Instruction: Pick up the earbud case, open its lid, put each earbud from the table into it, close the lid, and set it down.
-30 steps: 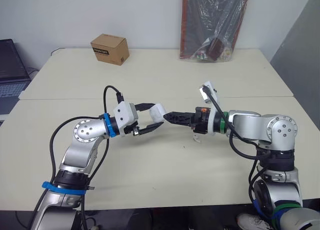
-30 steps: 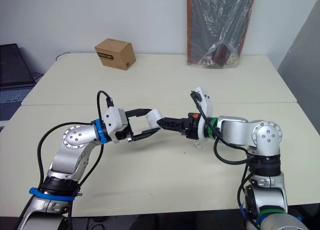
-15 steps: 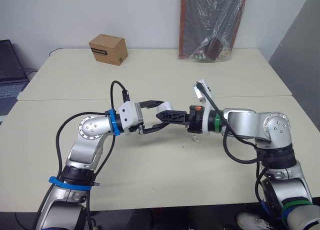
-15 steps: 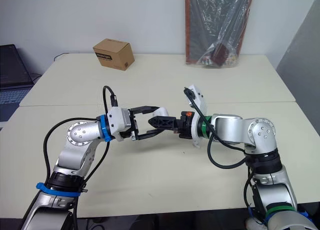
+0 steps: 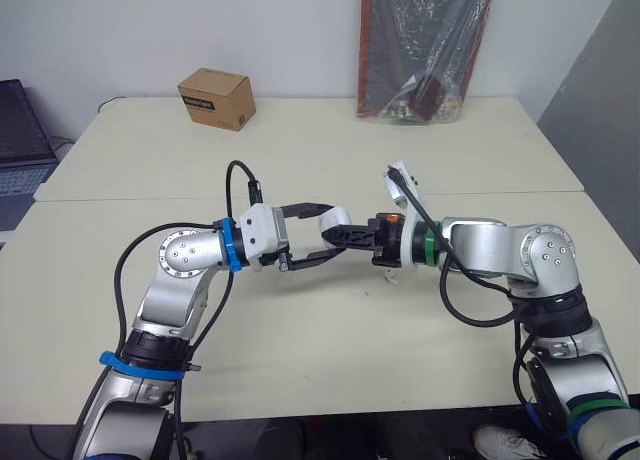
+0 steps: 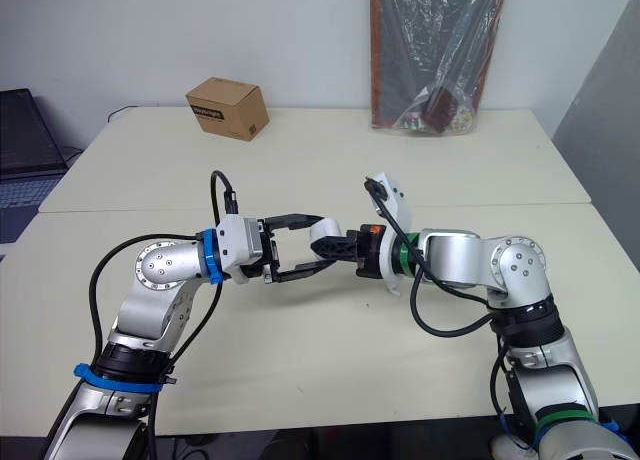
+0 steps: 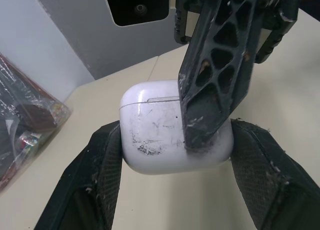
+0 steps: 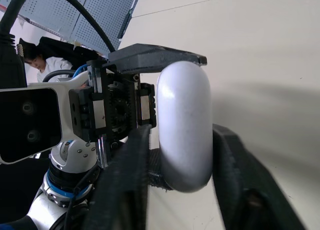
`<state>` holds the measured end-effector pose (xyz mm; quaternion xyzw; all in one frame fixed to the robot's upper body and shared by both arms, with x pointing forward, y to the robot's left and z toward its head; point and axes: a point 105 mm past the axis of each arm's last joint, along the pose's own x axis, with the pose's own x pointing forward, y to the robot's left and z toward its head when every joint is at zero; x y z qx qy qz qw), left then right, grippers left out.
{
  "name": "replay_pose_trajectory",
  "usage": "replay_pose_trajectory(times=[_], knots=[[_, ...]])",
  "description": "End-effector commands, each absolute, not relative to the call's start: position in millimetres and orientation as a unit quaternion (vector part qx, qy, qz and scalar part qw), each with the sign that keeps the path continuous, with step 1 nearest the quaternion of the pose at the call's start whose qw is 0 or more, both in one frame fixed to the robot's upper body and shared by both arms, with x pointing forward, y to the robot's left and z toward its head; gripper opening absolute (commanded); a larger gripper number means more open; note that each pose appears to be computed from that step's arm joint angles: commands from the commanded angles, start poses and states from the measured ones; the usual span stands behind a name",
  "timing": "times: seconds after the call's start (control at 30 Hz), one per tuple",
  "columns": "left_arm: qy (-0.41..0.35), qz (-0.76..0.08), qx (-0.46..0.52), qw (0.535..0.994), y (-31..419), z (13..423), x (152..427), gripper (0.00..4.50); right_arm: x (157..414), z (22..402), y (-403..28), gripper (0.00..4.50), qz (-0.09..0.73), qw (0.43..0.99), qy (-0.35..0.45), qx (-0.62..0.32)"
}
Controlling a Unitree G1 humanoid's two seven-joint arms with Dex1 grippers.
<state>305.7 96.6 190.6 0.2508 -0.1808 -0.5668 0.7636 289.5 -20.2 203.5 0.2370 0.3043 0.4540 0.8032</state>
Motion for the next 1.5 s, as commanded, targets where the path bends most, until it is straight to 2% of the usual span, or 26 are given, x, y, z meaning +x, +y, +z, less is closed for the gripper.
replay_pose_trajectory(times=[0.03, 0.2, 0.3, 0.37, 0.5, 0.67, 0.8, 0.87, 1.03, 1.2, 1.3, 1.4, 1.5], knots=[[-0.203, -0.572, 0.255, 0.753, 93.6, 200.0, 298.5, 2.78, 287.1, 220.3, -18.0, 0.80, 0.474, 0.797, 0.280, 0.248], [-0.199, -0.569, 0.251, 0.757, 93.7, 200.3, 299.9, 2.78, 284.9, 220.1, -16.3, 0.80, 0.481, 0.793, 0.281, 0.246], [-0.193, -0.556, 0.209, 0.781, 98.6, 204.1, 306.2, 2.78, 283.2, 220.8, -14.9, 0.80, 0.486, 0.791, 0.279, 0.246], [-0.173, -0.566, 0.193, 0.783, 99.9, 202.1, 305.9, 3.51, 282.7, 221.0, -14.2, 0.80, 0.488, 0.790, 0.279, 0.246], [-0.144, -0.595, 0.176, 0.771, 102.0, 200.0, 299.2, 4.49, 282.4, 220.8, -14.5, 0.80, 0.489, 0.790, 0.279, 0.242], [-0.075, -0.595, 0.138, 0.788, 125.4, 193.3, 306.2, 4.49, 283.0, 216.5, -19.3, 0.80, 0.486, 0.799, 0.288, 0.206], [0.076, -0.548, 0.143, 0.820, 150.5, 174.3, 326.4, 4.49, 282.9, 205.0, -26.8, 0.80, 0.494, 0.820, 0.282, 0.067], [0.117, -0.544, 0.155, 0.816, 151.7, 174.4, 332.1, 4.49, 280.7, 200.8, -28.8, 0.80, 0.504, 0.818, 0.276, 0.007], [0.135, -0.585, 0.116, 0.791, 136.6, 193.5, 333.8, 4.49, 275.9, 186.2, -35.7, 0.80, 0.523, 0.800, 0.249, -0.156], [0.120, -0.626, 0.141, 0.757, 119.9, 199.9, 325.8, 4.49, 276.8, 186.9, -35.6, 0.80, 0.546, 0.778, 0.220, -0.220], [0.115, -0.647, 0.153, 0.738, 113.9, 200.1, 320.0, 3.88, 278.1, 192.4, -31.1, 0.80, 0.556, 0.770, 0.207, -0.233], [0.108, -0.658, 0.176, 0.724, 111.8, 197.4, 315.2, 2.99, 280.9, 196.3, -28.4, 0.80, 0.559, 0.769, 0.200, -0.237], [0.097, -0.670, 0.184, 0.713, 108.9, 197.0, 309.7, 2.99, 284.3, 199.8, -24.9, 0.80, 0.560, 0.769, 0.194, -0.238]])
